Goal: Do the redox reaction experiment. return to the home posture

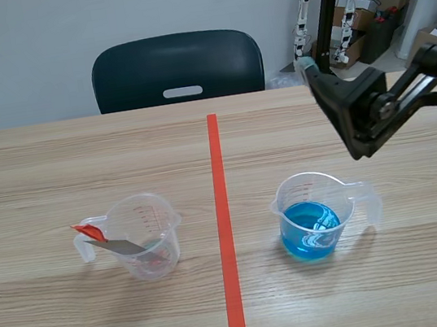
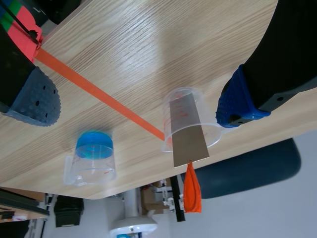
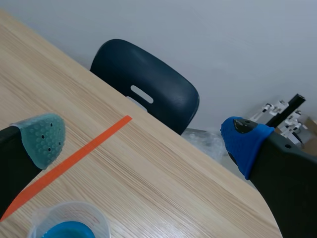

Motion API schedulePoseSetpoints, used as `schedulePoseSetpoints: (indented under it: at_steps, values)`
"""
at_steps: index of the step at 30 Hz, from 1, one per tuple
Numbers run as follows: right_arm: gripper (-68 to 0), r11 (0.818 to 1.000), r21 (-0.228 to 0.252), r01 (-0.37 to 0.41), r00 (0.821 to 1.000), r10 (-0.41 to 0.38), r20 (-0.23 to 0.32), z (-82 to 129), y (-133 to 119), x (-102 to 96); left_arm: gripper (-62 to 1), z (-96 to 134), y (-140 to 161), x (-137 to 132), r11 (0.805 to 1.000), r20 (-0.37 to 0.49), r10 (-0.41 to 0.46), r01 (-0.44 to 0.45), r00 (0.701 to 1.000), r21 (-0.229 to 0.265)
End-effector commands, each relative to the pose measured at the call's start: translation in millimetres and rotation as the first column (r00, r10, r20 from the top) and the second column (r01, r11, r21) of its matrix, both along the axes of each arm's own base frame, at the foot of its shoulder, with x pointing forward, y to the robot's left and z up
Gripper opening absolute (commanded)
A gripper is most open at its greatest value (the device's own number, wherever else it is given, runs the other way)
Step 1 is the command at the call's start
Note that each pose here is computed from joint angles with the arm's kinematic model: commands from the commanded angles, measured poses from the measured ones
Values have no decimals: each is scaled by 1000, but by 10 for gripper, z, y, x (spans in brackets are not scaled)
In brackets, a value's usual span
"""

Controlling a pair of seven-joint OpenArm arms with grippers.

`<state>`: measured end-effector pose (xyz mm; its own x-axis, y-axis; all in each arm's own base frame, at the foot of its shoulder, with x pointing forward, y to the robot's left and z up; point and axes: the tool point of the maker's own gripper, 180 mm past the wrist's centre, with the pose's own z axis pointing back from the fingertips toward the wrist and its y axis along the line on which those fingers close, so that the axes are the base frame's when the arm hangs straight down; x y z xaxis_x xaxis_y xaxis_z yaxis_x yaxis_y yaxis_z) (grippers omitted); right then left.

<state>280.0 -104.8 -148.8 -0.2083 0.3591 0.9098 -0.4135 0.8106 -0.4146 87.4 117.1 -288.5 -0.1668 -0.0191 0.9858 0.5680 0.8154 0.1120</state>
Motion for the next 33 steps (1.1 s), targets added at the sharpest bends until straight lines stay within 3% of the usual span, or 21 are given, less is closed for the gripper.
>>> schedulePoseSetpoints:
  at_steps: [1, 8, 16, 19, 24, 28, 33]
  values:
    - [4, 1000, 15, -9, 999, 8, 46, 188, 20, -60, 14, 82, -5, 73, 1000, -1, -4, 4, 1000, -21]
    - [4, 998, -18, 68, 996, -67, 57, 381, -242, -193, 14, 263, -50, 357, 999, -20, -39, 39, 999, -1]
    - [4, 997, -44, 66, 996, -63, 64, 394, -316, -351, 14, 480, -229, 659, 997, -49, -48, 51, 998, 59]
    - [4, 997, -51, 65, 997, -64, 32, 309, -327, -401, 14, 500, -294, 784, 992, -69, -47, 55, 997, 112]
    - [4, 997, -57, 51, 998, -54, -43, 125, -311, -517, 14, 499, -301, 960, 987, -108, -15, 32, 994, 157]
    - [4, 993, -121, 1, 994, -14, -106, -60, -254, -635, 14, 621, -307, 1035, 989, -75, -11, 22, 997, 145]
    - [4, 992, -128, -14, 985, -8, -170, -199, -247, -739, 14, 656, -337, 1101, 981, -92, -3, 20, 996, 192]
